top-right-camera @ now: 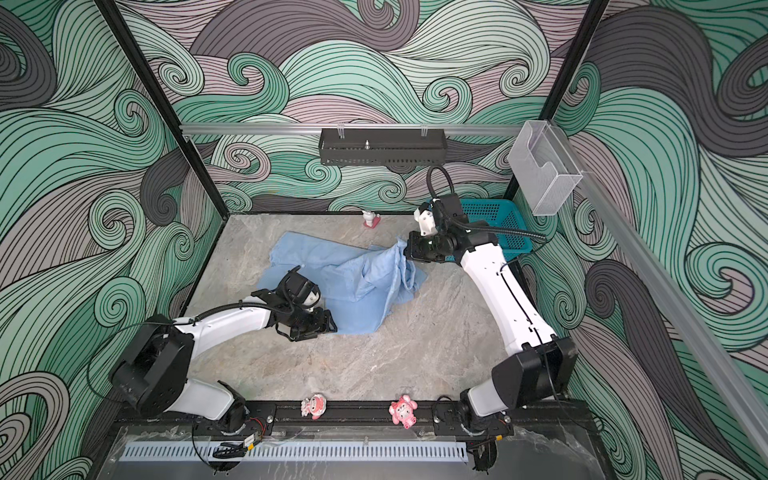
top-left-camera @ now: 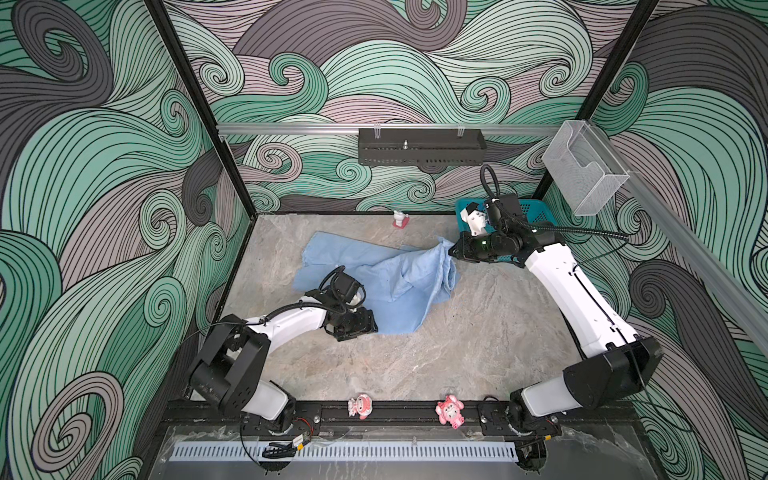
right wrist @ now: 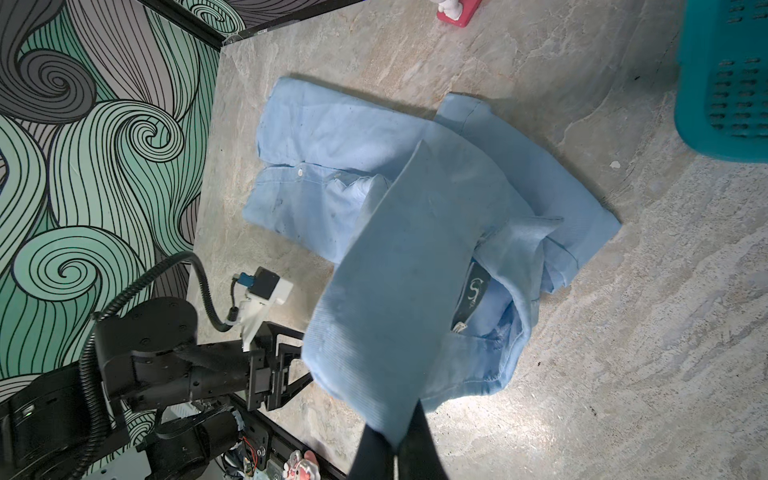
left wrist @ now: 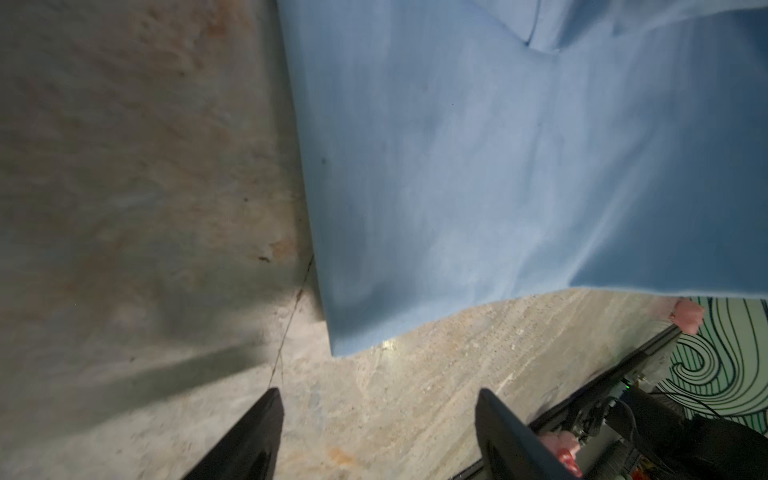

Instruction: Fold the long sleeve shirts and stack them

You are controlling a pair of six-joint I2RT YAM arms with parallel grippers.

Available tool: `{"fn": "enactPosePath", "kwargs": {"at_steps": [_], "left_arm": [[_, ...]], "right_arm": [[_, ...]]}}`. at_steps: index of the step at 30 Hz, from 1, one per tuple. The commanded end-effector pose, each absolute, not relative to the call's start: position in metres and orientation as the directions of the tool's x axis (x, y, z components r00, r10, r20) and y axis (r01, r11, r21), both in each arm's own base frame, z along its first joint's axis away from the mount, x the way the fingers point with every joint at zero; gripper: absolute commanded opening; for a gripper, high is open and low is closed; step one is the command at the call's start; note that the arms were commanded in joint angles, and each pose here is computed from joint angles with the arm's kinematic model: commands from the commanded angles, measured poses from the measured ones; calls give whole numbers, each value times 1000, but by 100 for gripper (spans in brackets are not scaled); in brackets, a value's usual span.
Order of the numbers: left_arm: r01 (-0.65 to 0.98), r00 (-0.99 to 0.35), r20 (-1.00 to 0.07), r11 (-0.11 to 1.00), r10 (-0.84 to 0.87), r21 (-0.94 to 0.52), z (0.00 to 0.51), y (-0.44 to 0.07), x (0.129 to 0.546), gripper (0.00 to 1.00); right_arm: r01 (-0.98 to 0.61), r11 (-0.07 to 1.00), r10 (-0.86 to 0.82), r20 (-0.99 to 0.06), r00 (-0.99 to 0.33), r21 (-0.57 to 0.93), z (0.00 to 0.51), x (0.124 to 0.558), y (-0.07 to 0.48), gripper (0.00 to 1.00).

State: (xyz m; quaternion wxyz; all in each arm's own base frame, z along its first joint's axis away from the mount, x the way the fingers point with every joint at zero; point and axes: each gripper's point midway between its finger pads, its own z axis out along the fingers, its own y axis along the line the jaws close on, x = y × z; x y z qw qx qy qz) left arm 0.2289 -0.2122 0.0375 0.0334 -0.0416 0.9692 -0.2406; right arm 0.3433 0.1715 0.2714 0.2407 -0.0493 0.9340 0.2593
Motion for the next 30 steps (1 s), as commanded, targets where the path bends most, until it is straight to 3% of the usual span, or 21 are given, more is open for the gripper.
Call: {"fn": "enactPosePath", "kwargs": {"at_steps": [1, 4, 7, 9, 12, 17, 22, 30], "left_arm": [[-51, -986, -110, 867, -121, -495, 38, -232, 261, 74], [-55, -994, -57, 875, -94, -482, 18, -244, 266, 69], [-58, -996, -28, 865, -83, -498, 9, -252, 268, 52], [-38, -996, -48, 854, -73, -518, 18, -256, 273, 35], [23, -989, -138, 852, -58, -522, 56, -252, 284, 0], [69, -907, -385, 843, -170, -534, 183, -200, 311, 0], [90, -659, -673, 853, -337, -515, 336, -116, 331, 0], [46, -504, -764, 870, -404, -490, 450, -52, 355, 0]], "right_arm": [[-229, 854, 33, -489, -872, 466, 281, 335, 172, 0], [-227, 856, 32, -487, -873, 464, 280, 331, 170, 0], [-229, 858, 28, -488, -872, 459, 279, 328, 169, 0], [-227, 861, 25, -484, -875, 455, 277, 326, 167, 0], [-224, 865, 21, -478, -878, 449, 273, 323, 166, 0], [-214, 883, 2, -459, -888, 418, 264, 315, 159, 0], [-219, 904, -50, -419, -907, 366, 252, 294, 153, 0], [-326, 874, -195, -355, -914, 361, 243, 241, 179, 0]]}}
